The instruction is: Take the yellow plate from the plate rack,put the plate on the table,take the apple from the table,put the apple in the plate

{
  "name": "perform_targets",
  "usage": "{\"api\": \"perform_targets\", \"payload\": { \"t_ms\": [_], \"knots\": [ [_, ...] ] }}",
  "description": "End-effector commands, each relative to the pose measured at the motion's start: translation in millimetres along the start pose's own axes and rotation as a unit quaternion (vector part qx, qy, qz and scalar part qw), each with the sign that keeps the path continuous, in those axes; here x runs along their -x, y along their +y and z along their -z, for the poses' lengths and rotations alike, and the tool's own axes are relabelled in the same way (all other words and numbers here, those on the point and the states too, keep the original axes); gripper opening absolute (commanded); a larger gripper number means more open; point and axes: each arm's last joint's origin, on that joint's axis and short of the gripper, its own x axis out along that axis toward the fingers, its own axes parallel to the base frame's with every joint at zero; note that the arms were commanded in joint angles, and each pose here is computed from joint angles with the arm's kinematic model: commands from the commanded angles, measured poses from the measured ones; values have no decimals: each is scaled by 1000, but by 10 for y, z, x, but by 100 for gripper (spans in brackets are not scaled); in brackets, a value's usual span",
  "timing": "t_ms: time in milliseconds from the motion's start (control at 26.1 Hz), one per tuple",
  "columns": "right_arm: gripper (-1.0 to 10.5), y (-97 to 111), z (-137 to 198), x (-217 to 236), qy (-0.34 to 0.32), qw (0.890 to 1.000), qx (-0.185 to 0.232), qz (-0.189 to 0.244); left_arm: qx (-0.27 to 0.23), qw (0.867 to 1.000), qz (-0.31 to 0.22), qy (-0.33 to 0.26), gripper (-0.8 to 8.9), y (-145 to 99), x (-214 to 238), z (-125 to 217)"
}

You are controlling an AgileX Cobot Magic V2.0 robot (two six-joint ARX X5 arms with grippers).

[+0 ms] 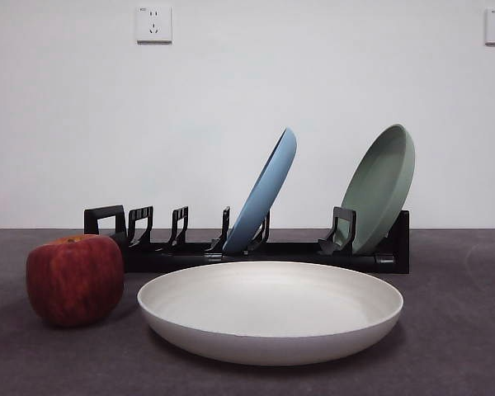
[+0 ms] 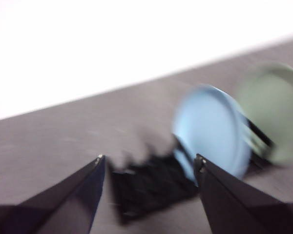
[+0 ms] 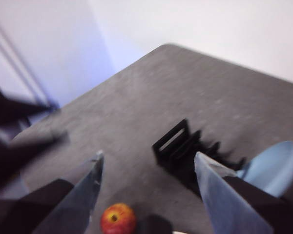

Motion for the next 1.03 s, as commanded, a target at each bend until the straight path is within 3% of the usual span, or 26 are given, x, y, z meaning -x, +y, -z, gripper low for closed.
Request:
{"api": "perform_targets", "payload": {
  "t_ms": [38,191,383,612,727,1033],
  "knots": [
    [326,100,47,-230,23,999,22,-26,4,999,-42,-21,311,253,138,-31],
    [389,272,180,-629,69,995,43,-57,19,993,-108,-53,311,550,384,-56],
    [418,537,471,-1210,141,984,92,-53,32,984,-157,-85,310,752,686,-37],
    [453,804,1043,-1981,235,960,138,-60,25,983,-167,-78,310,833,878,54],
    [470,833,1364,-2304,280,947,142,-66,11,984,-173,-50,310,836,877,116],
    [470,771,1909,-2787,331,931,138,-68,5,984,-173,-40,310,835,874,136]
  ]
}}
